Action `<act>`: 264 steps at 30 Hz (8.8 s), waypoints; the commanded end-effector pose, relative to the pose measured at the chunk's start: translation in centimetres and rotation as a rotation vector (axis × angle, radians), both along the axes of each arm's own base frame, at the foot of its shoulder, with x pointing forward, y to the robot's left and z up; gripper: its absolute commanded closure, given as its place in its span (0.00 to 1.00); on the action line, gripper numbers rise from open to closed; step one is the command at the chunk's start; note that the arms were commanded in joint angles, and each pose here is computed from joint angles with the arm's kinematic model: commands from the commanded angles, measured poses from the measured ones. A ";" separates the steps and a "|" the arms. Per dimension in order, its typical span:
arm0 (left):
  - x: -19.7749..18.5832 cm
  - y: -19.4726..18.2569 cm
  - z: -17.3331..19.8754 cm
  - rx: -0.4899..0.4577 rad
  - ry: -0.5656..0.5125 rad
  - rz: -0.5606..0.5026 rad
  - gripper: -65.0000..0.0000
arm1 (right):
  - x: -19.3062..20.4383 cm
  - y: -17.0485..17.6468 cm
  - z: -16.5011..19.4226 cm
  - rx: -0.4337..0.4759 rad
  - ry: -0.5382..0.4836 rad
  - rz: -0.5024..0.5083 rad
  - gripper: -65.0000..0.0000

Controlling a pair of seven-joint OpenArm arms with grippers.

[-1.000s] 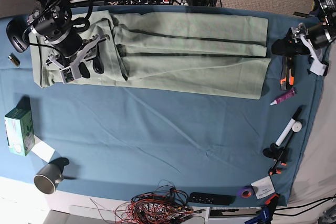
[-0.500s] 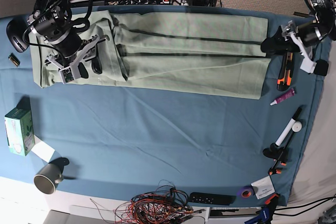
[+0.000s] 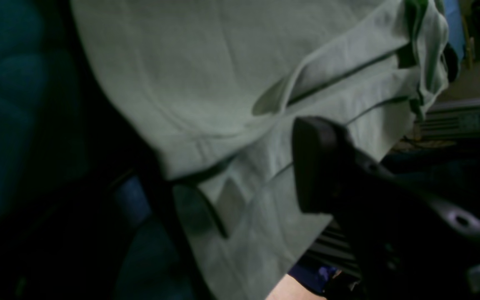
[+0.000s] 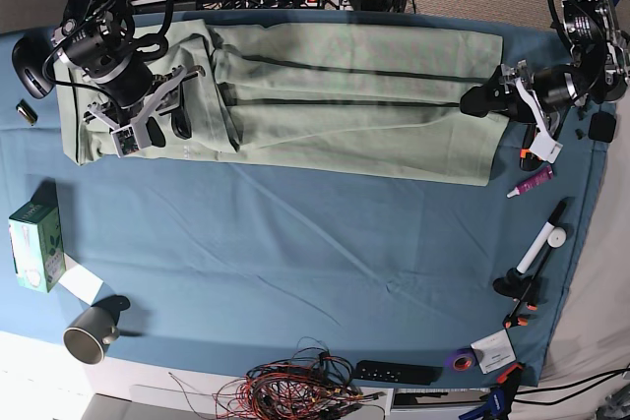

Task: Fold the T-shirt properly
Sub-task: 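Move the left gripper to the opposite band end and grasp it, then lift the band end with the left gripper and carry it toward the right gripper, then lower the carried end onto the band beside the right gripper, then regrasp the loose fabric with the left gripper and push it toward the right gripper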

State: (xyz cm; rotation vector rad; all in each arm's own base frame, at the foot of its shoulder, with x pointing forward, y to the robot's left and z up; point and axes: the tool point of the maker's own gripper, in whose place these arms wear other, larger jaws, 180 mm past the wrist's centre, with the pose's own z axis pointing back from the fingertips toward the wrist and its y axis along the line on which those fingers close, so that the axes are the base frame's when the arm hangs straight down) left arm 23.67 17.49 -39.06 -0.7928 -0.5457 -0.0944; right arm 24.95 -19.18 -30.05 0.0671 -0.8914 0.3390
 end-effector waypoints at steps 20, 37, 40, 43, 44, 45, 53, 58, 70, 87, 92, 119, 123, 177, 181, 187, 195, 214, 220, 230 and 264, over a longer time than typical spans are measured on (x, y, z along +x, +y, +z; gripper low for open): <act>-0.4 -1.3 -0.1 -0.021 -0.046 -0.024 1.00 | 0.5 -1.0 0.9 -0.047 -0.035 -0.024 0.62; -1.0 -14.0 7.5 -0.254 -0.249 -0.325 1.00 | -1.6 -12.7 3.1 -0.277 -0.066 -0.421 0.62; -1.6 -17.5 8.3 -0.220 -0.296 -0.428 1.00 | -2.0 -13.4 3.3 -0.285 -0.067 -0.441 0.62; -1.5 -20.3 8.6 -0.196 -0.332 -0.489 1.00 | -2.4 -13.3 3.0 -0.281 -0.057 -0.438 0.62; -1.5 -21.2 8.6 -0.189 -0.343 -0.508 1.00 | -2.4 -13.3 2.9 -0.282 -0.054 -0.438 0.62; -1.4 -22.0 8.8 -0.188 -0.355 -0.525 1.00 | -2.5 -13.3 2.9 -0.282 -0.051 -0.437 0.62; -1.2 -27.5 10.4 -0.186 -0.441 -0.620 1.00 | -2.7 -13.3 2.7 -0.284 -0.046 -0.436 0.62; -2.1 -29.5 10.2 -0.213 -0.425 -0.656 1.00 | -2.7 -13.3 2.8 -0.283 -0.048 -0.436 0.62; -2.0 -30.3 10.3 -0.199 -0.455 -0.648 1.00 | -2.4 -12.9 2.9 -0.258 -0.061 -0.427 0.62; -2.1 -32.9 9.8 -0.238 -0.429 -0.647 1.00 | -2.4 -12.9 2.9 -0.258 -0.066 -0.427 0.62; -1.8 -33.8 10.7 -0.260 -0.453 -0.629 1.00 | -2.4 -12.9 2.9 -0.257 -0.066 -0.427 0.62; -3.2 -36.5 10.1 -0.094 -0.509 -0.814 0.85 | -2.2 -12.6 3.1 -0.240 -0.079 -0.420 0.62; -1.9 -34.9 9.4 -0.055 -0.490 -0.781 0.90 | -2.2 -12.6 3.1 -0.240 -0.078 -0.420 0.62; 2.5 -36.1 9.7 0.048 -0.531 -0.474 1.00 | -2.2 -12.6 3.1 -0.240 -0.080 -0.420 0.62; 2.8 -35.4 8.9 0.149 -0.509 -0.546 1.00 | -2.2 -12.6 3.1 -0.240 -0.079 -0.420 0.62; 4.5 -30.2 5.5 0.413 -0.437 -0.504 1.00 | -2.2 -12.6 3.1 -0.239 -0.079 -0.420 0.62; -0.6 -28.9 1.5 0.382 -0.264 -0.576 1.00 | -2.1 -12.6 3.1 -0.238 -0.083 -0.419 0.62; 0.9 -30.4 3.0 0.398 -0.424 -0.572 1.00 | -2.1 -12.6 3.2 -0.238 -0.085 -0.419 0.62; 5.0 -28.3 3.8 0.531 -0.498 -0.453 1.00 | -2.1 -12.6 3.2 -0.238 -0.085 -0.419 0.62; 7.7 -23.5 3.9 0.507 -0.390 -0.342 1.00 | -2.1 -12.6 3.2 -0.238 -0.085 -0.419 0.62; -4.7 -31.9 3.3 0.158 -0.438 -0.803 1.00 | -2.0 -12.4 3.2 -0.225 -0.090 -0.414 0.62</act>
